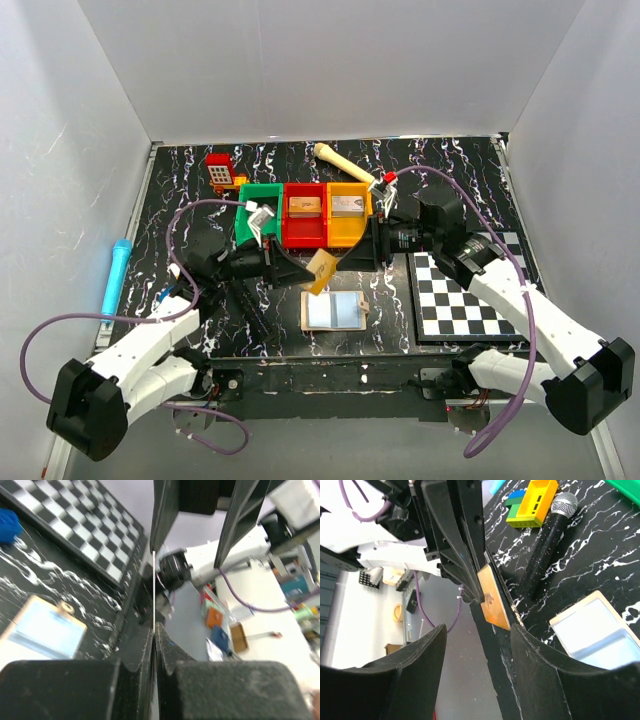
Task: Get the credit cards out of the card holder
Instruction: Place the credit card in the storage box.
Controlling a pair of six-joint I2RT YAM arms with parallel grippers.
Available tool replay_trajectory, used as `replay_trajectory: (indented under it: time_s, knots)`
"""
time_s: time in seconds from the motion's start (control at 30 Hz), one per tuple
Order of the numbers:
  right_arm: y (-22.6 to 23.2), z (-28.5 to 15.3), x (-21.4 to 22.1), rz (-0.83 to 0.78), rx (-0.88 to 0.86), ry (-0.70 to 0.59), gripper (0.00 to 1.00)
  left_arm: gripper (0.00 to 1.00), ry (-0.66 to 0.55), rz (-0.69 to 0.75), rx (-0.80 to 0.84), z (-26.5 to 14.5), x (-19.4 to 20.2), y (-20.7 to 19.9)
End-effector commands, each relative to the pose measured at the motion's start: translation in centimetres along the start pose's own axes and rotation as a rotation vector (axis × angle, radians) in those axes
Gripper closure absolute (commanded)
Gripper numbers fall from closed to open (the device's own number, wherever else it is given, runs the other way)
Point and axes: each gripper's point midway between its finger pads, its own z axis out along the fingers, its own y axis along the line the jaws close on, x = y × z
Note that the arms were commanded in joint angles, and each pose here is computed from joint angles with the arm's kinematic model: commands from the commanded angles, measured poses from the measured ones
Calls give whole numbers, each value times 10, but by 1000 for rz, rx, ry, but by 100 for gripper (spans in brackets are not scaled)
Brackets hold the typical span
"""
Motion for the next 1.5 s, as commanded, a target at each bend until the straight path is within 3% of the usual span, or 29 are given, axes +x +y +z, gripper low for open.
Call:
replay_trajectory:
  time_s: [0.0, 0.23, 0.53, 0.73, 1.33, 1.47]
  knots:
    - [0, -15, 11, -74, 59, 73, 38, 100, 235, -13, 140, -9, 25, -24]
    - [-5, -15, 18, -62, 67, 110, 44, 100, 288, 22, 179, -9, 17, -34]
    - [5, -14, 13, -79, 21, 80, 39, 100, 331, -1, 159, -8, 21, -28]
    - [8, -7, 9, -77, -4, 80, 41, 100, 341, -19, 151, -5, 22, -24]
    - [7, 17, 15, -60, -30, 122, 67, 100, 360, -33, 110, 2, 24, -13]
    - [9, 21, 14, -52, -61, 119, 78, 100, 359, -32, 103, 5, 23, -11]
